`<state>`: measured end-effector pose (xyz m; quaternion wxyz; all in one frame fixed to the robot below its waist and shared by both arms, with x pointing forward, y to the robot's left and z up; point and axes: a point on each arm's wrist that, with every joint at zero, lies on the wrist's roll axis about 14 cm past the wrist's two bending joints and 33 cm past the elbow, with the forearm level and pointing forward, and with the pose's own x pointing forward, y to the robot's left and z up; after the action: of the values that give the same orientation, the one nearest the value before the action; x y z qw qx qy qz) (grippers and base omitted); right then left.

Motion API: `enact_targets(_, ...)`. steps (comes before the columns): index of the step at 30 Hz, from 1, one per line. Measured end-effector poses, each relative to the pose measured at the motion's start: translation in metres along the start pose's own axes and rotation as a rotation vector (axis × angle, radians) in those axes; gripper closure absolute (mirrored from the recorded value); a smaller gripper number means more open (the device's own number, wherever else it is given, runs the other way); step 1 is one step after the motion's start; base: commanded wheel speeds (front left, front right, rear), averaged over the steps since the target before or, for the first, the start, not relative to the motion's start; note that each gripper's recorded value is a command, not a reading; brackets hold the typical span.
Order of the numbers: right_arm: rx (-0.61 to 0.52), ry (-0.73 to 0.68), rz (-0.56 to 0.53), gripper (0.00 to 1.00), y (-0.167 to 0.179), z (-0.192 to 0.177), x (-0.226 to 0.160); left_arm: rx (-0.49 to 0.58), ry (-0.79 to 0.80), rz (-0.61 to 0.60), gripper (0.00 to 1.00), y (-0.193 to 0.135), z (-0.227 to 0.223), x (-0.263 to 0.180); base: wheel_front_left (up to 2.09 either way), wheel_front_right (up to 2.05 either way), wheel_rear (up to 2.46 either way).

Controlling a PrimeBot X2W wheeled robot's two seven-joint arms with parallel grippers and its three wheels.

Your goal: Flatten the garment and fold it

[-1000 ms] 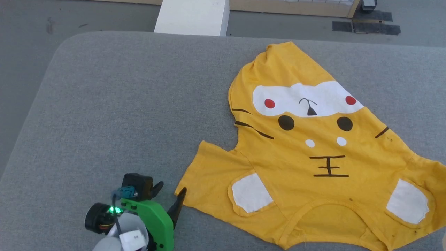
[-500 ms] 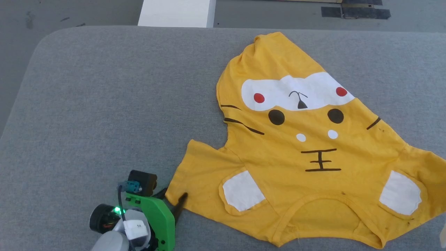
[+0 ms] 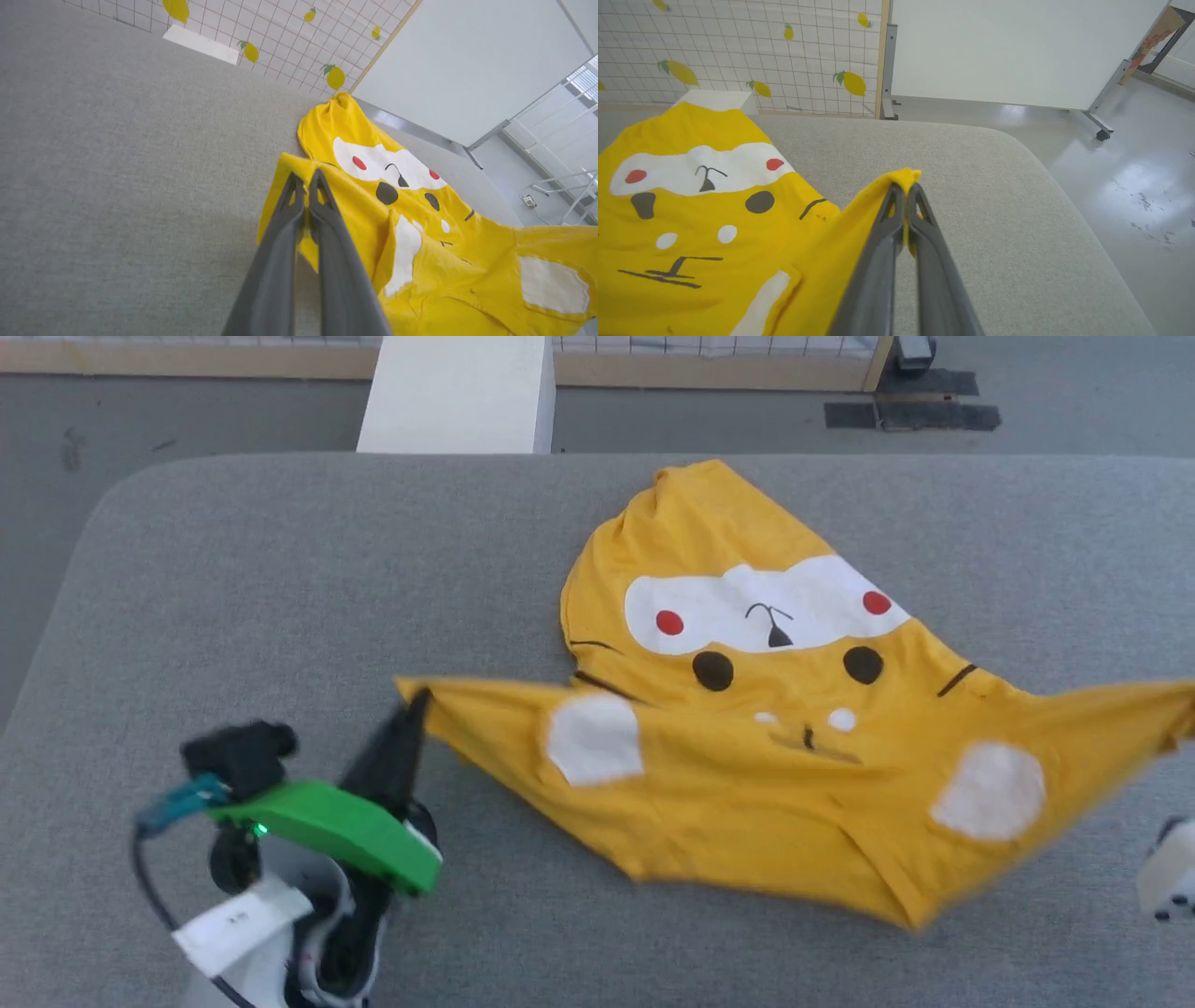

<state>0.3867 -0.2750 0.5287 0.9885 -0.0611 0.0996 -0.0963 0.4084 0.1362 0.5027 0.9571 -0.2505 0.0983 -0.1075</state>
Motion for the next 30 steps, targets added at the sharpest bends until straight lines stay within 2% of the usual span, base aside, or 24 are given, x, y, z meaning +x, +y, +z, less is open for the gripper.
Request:
enact_targets(5,-0.018,-0.241,0.102,1.0,0.024,0.083,0.001,-0.002,-0.297,-0.063,1.0,-0.038,0.099,0.003,0.0,0.0,0.0)
enact_targets(8,-0.075,-0.381,0.144,1.0,0.033,0.134,-0.003,0.02,-0.438,-0.14,1.0,-0.071,0.152,-0.001,0.0,0.0,0.0)
enact_targets(16,-0.215,-0.674,0.198,1.0,0.049,0.251,-0.03,0.133,-0.667,-0.308,1.0,-0.152,0.26,-0.021,0.0,0.0,0.0)
enact_targets(20,-0.248,-0.735,0.196,1.0,0.047,0.285,-0.039,0.151,-0.676,-0.332,1.0,-0.175,0.286,-0.019,0.0,0.0,0.0)
enact_targets(24,-0.286,-0.737,0.194,1.0,0.047,0.3,-0.034,0.154,-0.635,-0.313,1.0,-0.18,0.294,-0.002,0.0,0.0,0.0)
enact_targets(30,-0.34,-0.651,0.22,1.0,0.061,0.301,0.009,0.123,-0.547,-0.234,1.0,-0.164,0.291,0.049,0.0,0.0,0.0)
